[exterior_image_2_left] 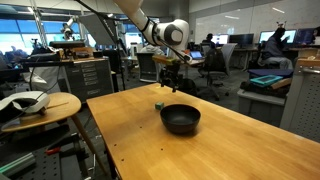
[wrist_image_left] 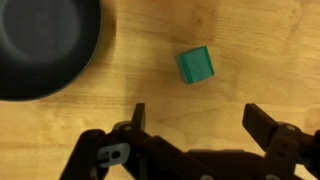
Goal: Pick up the green cube and put it in the bowl
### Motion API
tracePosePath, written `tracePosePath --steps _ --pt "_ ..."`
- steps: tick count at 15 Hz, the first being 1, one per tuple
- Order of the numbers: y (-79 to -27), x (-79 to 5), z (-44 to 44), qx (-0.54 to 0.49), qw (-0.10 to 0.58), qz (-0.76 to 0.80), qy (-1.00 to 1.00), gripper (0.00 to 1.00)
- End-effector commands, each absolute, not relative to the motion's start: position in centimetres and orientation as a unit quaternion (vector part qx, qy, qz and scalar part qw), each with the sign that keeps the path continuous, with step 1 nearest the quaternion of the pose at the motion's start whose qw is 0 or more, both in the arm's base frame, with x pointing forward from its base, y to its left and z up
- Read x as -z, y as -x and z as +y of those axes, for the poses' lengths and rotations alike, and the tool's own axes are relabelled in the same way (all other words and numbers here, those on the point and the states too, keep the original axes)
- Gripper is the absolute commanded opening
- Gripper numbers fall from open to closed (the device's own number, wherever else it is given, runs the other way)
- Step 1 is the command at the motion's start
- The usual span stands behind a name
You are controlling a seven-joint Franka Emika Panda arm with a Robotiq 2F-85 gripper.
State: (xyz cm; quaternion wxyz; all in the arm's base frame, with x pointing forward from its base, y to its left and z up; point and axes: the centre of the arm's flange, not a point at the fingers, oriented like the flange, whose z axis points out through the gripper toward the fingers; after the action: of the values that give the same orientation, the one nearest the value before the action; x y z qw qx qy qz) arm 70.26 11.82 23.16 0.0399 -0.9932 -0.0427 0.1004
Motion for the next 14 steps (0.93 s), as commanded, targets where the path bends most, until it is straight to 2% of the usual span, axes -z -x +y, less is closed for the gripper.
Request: tracePosePath --steps 1,14 --pt "-69.2 -21.1 12.0 -0.117 0.026 -0.052 0.991 1.00" --pt "-66.2 -16.4 12.7 -0.126 0.023 -0.111 0.986 1.00"
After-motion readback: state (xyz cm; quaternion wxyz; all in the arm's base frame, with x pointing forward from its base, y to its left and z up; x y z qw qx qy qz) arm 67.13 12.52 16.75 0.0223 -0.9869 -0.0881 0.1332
